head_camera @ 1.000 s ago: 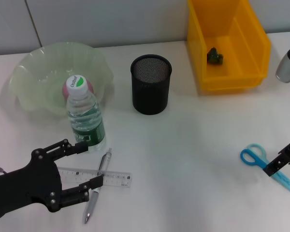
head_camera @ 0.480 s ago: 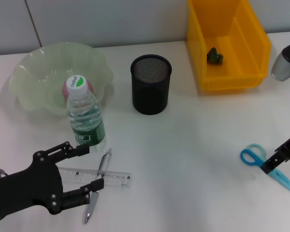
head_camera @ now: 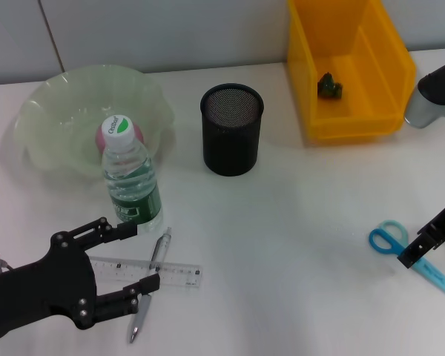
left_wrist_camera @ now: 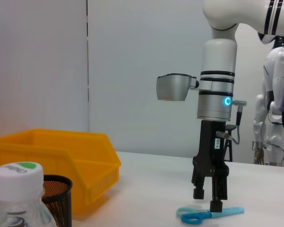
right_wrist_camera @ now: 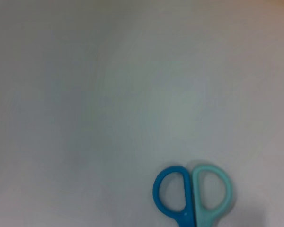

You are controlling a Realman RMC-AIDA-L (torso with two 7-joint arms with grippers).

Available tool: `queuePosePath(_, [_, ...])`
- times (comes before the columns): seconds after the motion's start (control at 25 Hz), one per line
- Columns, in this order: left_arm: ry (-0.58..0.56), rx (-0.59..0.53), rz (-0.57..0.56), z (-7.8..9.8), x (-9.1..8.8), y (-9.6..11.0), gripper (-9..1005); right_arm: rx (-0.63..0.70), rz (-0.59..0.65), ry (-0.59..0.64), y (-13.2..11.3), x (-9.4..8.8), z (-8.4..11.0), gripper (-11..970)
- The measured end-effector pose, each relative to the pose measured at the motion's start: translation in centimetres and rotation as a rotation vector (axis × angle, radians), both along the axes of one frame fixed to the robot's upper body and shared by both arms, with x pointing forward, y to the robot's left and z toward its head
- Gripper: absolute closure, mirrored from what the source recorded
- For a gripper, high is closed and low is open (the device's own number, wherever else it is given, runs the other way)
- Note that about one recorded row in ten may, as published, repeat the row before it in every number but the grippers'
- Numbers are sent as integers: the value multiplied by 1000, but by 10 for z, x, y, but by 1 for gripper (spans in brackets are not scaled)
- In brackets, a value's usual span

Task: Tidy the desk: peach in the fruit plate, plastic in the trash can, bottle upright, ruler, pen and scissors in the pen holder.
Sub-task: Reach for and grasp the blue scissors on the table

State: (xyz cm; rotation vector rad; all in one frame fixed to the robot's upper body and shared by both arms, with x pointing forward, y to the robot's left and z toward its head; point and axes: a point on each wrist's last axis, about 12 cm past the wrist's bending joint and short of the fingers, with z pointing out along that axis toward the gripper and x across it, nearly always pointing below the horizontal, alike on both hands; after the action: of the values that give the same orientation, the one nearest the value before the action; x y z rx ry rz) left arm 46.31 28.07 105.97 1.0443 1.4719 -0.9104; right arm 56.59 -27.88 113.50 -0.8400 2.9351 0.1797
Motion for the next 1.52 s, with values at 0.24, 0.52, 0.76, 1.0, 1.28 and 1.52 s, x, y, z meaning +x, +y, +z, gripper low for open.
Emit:
queuePosePath(0.24, [0,0,1,-1,-1,0,211,-12,4,4,4,0,-1,112])
queuePosePath(0.52, [-1,-3,3,-2,-2,0,211,-38,13,5,7,1,-2,111])
queuePosePath(0.76, [-2,-4,2,-3,-3,0,212,-44,14,10,9,2,-4,111])
queuePosePath(1.0, [-6,-4,1,-3,-3,0,212,-41,19,21,13,4,-7,111])
queuePosePath(1.28, [-6,-5,-1,-3,-3,0,212,-41,20,21,14,5,-7,112])
queuePosePath(1.52, [-5,-5,-4,-3,-3,0,212,-40,20,40,15,5,-10,216])
